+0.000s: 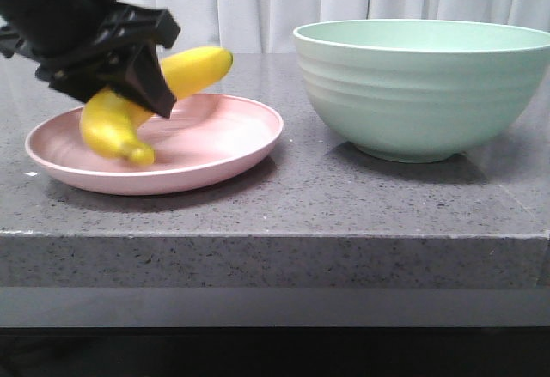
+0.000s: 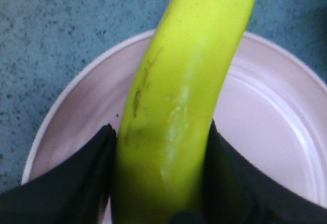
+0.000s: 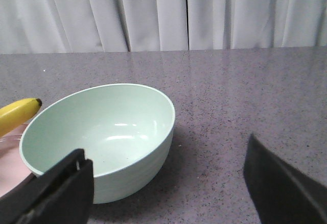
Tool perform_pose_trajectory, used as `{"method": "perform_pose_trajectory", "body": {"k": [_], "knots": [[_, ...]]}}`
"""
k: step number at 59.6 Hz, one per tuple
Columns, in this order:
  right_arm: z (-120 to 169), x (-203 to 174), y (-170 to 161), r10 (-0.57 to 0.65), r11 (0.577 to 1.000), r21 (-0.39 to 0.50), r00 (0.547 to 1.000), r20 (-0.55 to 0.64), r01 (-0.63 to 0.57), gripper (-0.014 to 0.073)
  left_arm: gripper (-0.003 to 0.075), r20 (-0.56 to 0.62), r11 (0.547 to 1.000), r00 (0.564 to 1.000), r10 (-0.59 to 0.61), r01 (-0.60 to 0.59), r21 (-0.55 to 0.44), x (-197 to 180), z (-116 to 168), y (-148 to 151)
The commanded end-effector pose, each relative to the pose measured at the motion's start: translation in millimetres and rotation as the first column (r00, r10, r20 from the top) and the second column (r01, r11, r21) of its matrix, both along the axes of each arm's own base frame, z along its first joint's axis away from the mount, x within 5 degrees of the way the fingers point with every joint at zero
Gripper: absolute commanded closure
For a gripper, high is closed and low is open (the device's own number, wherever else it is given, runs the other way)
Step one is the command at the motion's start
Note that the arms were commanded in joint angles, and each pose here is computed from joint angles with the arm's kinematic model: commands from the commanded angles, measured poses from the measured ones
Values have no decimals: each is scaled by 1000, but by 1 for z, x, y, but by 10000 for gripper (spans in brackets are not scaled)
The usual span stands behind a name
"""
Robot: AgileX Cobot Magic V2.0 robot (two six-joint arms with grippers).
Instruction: Transfer banana from pink plate to green bowl
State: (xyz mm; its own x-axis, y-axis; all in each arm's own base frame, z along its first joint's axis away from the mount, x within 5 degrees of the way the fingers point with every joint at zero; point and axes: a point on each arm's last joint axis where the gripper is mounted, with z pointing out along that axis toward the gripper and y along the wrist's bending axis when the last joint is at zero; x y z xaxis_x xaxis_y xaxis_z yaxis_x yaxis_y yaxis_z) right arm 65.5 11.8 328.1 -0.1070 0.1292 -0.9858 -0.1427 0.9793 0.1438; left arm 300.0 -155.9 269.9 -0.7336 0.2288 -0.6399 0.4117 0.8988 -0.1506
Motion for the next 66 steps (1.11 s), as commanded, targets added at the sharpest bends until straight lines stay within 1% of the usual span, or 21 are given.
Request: {"method": "perform_pose_trajectory", "body": {"k": [1, 7, 10, 16, 19, 22, 23, 25, 29, 34, 42, 43, 44, 50, 51, 52, 56, 59, 60, 61, 66], "knots": [[17, 1, -1, -17, 1000, 12, 996, 89, 16, -17, 552, 151, 995, 988, 7, 8, -99, -4, 52, -5], [17, 1, -1, -15, 1000, 18, 996, 88, 14, -17, 552, 217, 990, 976, -26, 56, -133, -17, 84, -12], [17, 1, 0, -10, 999, 41, 996, 85, 7, -17, 552, 251, 985, 967, -51, 90, -150, -25, 97, -18], [18, 3, 2, 10, 990, 139, 997, 76, -20, -17, 552, 312, 968, 944, -110, 172, -180, -48, 122, -31], [18, 5, 4, 26, 975, 219, 997, 66, -40, -17, 552, 329, 957, 932, -149, 219, -189, -60, 128, -40], [19, 9, 7, 44, 948, 314, 998, 50, -57, -17, 552, 342, 944, 921, -189, 266, -195, -72, 133, -48], [19, 11, 8, 55, 926, 371, 998, 42, -67, -17, 552, 343, 939, 916, -206, 284, -195, -76, 134, -53], [20, 13, 10, 70, 897, 436, 997, 31, -76, -17, 552, 349, 928, 908, -234, 315, -198, -84, 136, -59], [19, 19, 13, 95, 841, 534, 996, 3, -81, -17, 552, 346, 910, 894, -284, 365, -197, -97, 136, -69], [18, 25, 17, 141, 775, 626, 989, -36, -88, -17, 552, 342, 889, 878, -335, 415, -194, -110, 135, -80], [19, 34, 26, 236, 739, 663, 968, -81, -125, -17, 552, 337, 864, 858, -387, 465, -192, -123, 134, -92], [19, 35, 28, 255, 725, 676, 963, -84, -133, -17, 552, 335, 863, 857, -391, 468, -191, -123, 133, -93], [20, 36, 29, 266, 721, 679, 960, -84, -140, -17, 552, 336, 860, 855, -396, 473, -191, -125, 133, -94], [25, 44, 36, 334, 677, 711, 940, -71, -187, -17, 552, 330, 854, 851, -409, 484, -189, -128, 132, -97], [25, 45, 37, 341, 679, 707, 938, -65, -198, -17, 552, 331, 854, 850, -409, 485, -189, -128, 132, -97], [27, 47, 38, 352, 663, 720, 934, -58, -205, -17, 552, 331, 853, 850, -411, 486, -189, -128, 132, -97], [29, 54, 41, 381, 638, 734, 924, -38, -233, -17, 552, 330, 853, 850, -411, 486, -189, -128, 132, -97], [31, 60, 43, 405, 622, 741, 914, -29, -252, -17, 552, 330, 853, 850, -411, 486, -189, -128, 132, -97], [31, 61, 44, 413, 624, 736, 911, -24, -263, -17, 552, 330, 853, 850, -411, 486, -189, -128, 132, -97], [32, 63, 46, 426, 609, 745, 904, -16, -274, -17, 552, 330, 853, 850, -411, 486, -189, -128, 132, -97], [33, 73, 50, 468, 576, 758, 884, 1, -306, -17, 552, 330, 853, 850, -411, 486, -189, -128, 132, -97]]}}
